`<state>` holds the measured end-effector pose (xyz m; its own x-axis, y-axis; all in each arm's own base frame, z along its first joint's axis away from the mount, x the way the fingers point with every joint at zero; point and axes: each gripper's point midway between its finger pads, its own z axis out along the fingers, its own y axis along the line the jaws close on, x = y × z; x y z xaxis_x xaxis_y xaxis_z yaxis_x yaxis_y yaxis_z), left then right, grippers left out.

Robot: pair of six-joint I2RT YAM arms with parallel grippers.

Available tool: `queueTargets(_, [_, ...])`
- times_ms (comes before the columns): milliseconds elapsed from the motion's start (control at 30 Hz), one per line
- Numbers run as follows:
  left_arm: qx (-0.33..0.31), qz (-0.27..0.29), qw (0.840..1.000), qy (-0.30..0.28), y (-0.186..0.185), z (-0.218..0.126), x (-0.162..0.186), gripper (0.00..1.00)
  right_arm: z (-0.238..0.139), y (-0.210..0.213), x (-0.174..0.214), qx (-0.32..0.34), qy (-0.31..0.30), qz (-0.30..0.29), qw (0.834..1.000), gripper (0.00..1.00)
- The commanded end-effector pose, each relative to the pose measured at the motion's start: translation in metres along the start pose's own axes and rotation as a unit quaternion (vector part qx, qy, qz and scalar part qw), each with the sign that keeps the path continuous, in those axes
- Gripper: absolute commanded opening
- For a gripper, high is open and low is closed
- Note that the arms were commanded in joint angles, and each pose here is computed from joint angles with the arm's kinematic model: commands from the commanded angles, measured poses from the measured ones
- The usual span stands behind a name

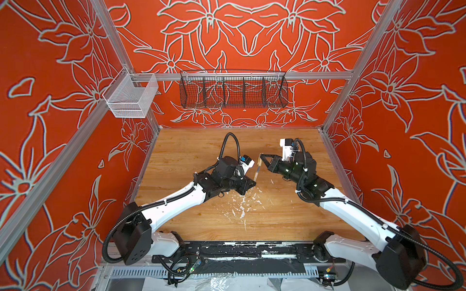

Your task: Insert the pens into the pen caps

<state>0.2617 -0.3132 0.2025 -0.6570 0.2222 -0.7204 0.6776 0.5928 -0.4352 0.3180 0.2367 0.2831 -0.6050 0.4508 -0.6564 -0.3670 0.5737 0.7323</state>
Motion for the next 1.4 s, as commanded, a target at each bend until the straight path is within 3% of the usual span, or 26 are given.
queueTargets(0, [0.006, 0.026, 0.999, -0.043, -0.012, -0.013, -0.029, 0.00, 0.000, -0.001, 0.011, -0.001, 0.014, 0.011, 1.000, 0.07])
queueTargets(467, [-0.001, 0.035, 0.998, -0.046, -0.012, -0.018, -0.032, 0.00, 0.001, 0.006, 0.010, 0.009, 0.044, -0.024, 0.999, 0.07])
queueTargets(933, [-0.016, 0.039, 0.997, -0.072, -0.012, -0.026, -0.047, 0.00, -0.007, 0.007, 0.009, -0.004, 0.020, -0.020, 1.000, 0.07])
queueTargets(1367, [-0.021, 0.059, 0.995, -0.072, -0.014, -0.029, -0.054, 0.00, -0.004, 0.015, 0.023, -0.020, 0.070, -0.041, 0.996, 0.10])
